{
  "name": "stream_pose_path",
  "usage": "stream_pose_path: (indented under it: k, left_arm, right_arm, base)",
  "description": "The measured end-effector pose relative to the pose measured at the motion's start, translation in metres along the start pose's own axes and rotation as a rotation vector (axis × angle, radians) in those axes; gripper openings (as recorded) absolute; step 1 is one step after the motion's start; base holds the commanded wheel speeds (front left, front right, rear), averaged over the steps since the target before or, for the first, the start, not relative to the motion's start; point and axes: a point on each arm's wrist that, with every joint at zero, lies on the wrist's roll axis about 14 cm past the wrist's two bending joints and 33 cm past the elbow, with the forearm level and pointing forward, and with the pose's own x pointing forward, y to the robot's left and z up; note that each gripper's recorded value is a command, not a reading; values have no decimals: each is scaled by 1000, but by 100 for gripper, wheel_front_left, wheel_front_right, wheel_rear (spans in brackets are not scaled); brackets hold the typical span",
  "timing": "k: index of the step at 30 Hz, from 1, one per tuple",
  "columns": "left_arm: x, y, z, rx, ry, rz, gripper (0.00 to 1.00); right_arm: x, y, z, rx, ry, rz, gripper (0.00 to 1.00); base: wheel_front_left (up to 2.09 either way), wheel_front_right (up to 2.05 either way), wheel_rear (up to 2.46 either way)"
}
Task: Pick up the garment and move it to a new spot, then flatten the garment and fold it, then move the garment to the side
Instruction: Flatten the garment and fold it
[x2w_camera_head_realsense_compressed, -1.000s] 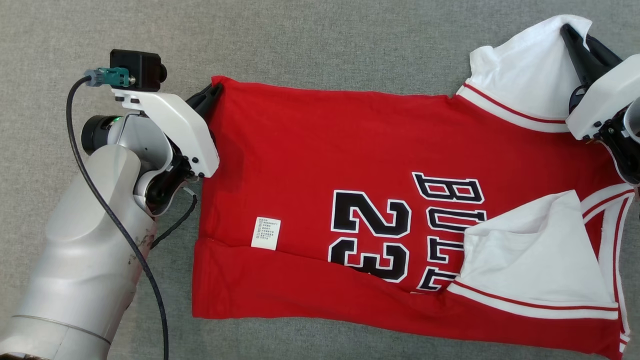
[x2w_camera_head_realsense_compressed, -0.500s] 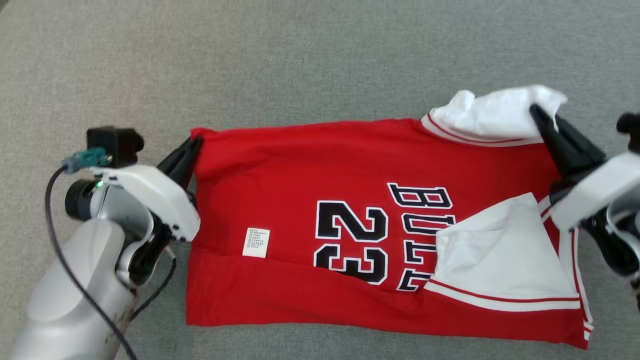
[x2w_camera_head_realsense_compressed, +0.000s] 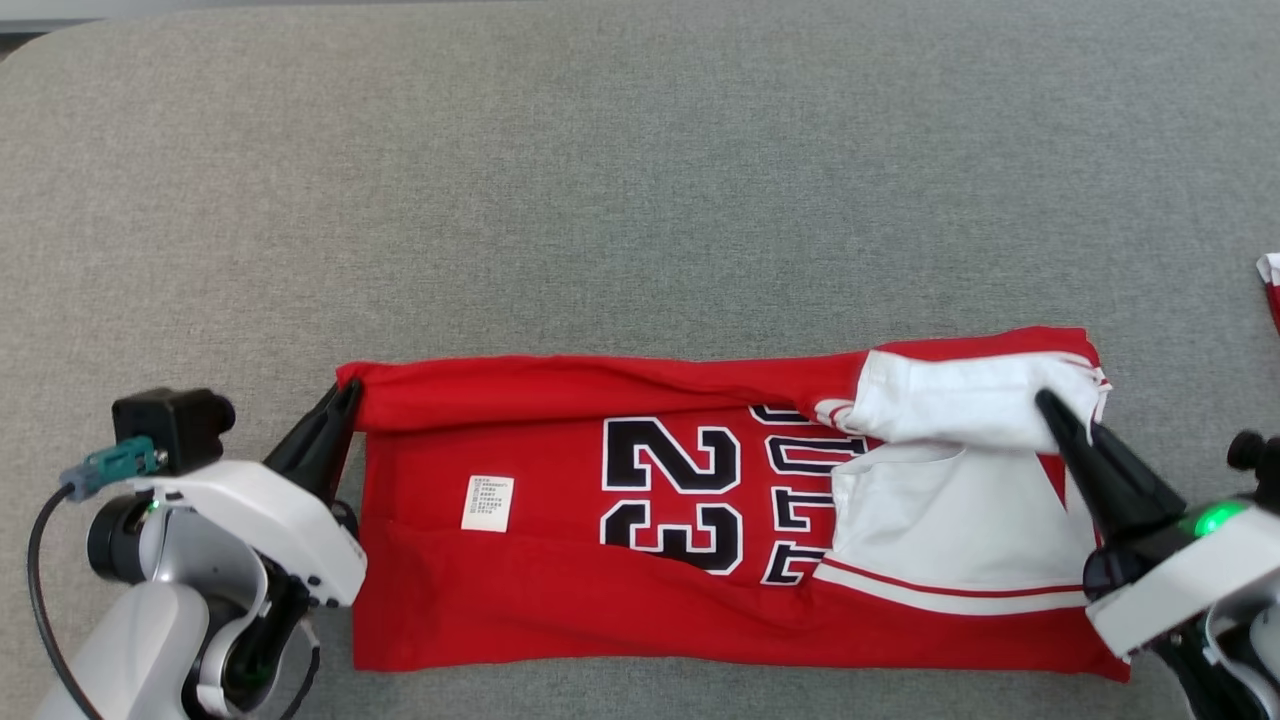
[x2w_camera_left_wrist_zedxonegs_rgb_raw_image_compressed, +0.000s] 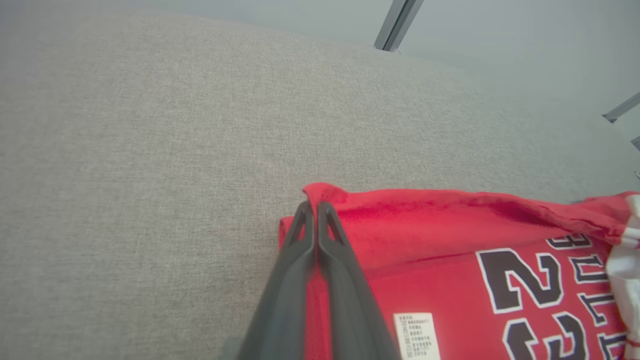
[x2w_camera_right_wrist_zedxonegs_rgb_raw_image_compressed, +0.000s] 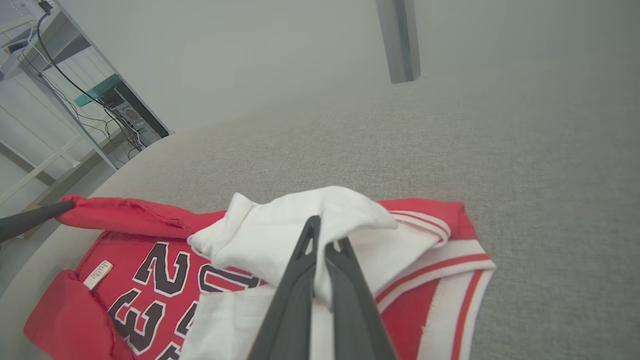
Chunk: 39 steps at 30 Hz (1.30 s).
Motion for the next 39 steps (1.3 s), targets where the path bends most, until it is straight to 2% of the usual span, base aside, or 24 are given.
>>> stream_pose_path:
  k: [5,13,14,15,16,22,26,34,39]
  left_arm:
    - [-12,-1,-14,-28,33,19,0]
    - [-23,1,-30,-80,74,45,0]
    - [-24,2,-32,-86,79,52,24]
    - [-24,3,-33,-95,80,57,59]
    - [-26,5,-33,-102,76,69,100]
    - [-34,16,-32,-114,40,136,100]
    - [-39,21,-18,-102,-46,182,100]
    - [-45,6,27,-19,-247,169,100]
    - [-48,-11,50,67,-334,136,100]
  right_arm:
    - [-19,10,-17,72,10,-19,0]
    - [-35,13,-38,125,50,-54,0]
    - [-37,14,-41,129,57,-55,33]
    - [-38,14,-42,135,58,-59,65]
    - [-39,15,-46,137,73,-61,100]
    - [-48,20,-49,156,67,-73,100]
    - [-53,15,-35,142,-6,-105,100]
    - [-61,-20,21,4,-237,-264,100]
    - [-62,-26,45,-109,-312,-318,100]
  base:
    - [0,0,0]
    - [0,0,0]
    - [0,0,0]
    - [0,0,0]
    - [0,0,0]
    - [0,0,0]
    - [0,0,0]
    - [0,0,0]
    - [0,0,0]
